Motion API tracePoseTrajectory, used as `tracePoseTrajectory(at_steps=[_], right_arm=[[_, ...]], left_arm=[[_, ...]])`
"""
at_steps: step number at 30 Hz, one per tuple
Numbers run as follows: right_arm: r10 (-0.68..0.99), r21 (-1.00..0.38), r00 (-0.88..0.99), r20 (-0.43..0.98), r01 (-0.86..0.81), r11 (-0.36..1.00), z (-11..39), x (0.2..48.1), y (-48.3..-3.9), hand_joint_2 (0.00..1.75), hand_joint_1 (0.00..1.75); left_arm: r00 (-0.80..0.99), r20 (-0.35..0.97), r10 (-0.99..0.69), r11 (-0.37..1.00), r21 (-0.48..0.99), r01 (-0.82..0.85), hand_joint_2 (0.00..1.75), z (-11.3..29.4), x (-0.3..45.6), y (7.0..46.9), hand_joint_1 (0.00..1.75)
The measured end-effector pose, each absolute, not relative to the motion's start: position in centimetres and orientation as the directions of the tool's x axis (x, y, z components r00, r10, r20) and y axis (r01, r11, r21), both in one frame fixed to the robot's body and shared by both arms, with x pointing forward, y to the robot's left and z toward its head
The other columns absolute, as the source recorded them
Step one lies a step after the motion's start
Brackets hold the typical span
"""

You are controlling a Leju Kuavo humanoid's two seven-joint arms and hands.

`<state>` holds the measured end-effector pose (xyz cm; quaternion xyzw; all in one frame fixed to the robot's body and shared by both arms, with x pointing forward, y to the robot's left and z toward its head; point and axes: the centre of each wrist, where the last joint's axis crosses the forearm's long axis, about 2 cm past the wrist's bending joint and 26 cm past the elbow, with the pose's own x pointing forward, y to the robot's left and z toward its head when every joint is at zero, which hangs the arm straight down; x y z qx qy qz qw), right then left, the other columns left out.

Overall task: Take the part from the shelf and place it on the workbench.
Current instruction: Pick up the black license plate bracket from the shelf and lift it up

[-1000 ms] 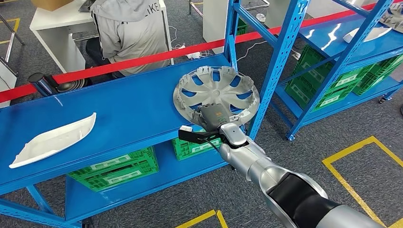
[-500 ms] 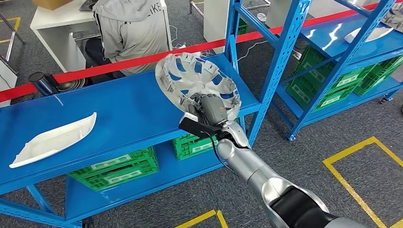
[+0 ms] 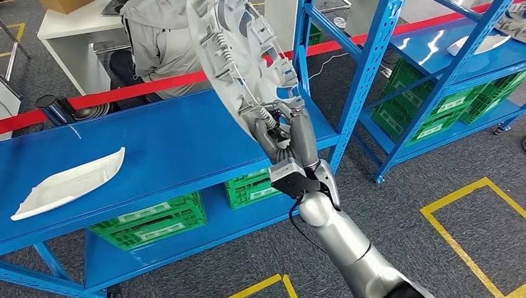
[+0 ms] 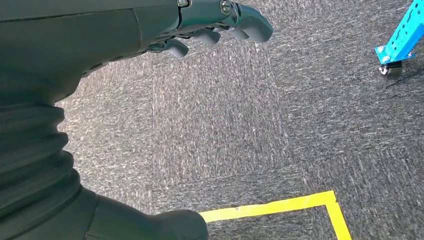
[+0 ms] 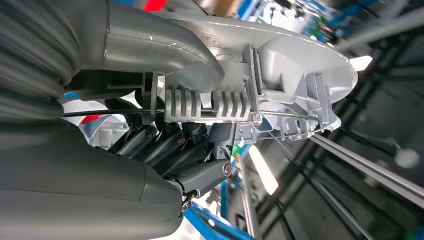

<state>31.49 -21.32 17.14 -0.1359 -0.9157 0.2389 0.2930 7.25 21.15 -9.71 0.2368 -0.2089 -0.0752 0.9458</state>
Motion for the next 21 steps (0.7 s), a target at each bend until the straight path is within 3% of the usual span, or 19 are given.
tracePoseTrajectory(at_steps=[4,12,21], right_arm=[[0.303,-0.45,-0.822,0.482,0.064,0.891,18.3,30.6,-21.3,1.75,1.66],[-0.015,-0.346,-0.867,0.498,-0.215,0.913,20.5,28.1,-20.7,1.75,1.66],[-0.103,-0.333,-0.898,0.428,-0.263,0.905,22.6,26.5,-20.3,1.75,1.66]], left_arm=[[0.903,0.353,-0.246,0.871,0.489,0.046,1.75,-9.7,7.1,21.2,0.0],[0.899,0.351,-0.264,0.864,0.499,0.059,1.75,-9.7,6.9,21.2,0.0],[0.896,0.351,-0.273,0.856,0.513,0.06,1.75,-9.8,6.9,21.3,0.0]])
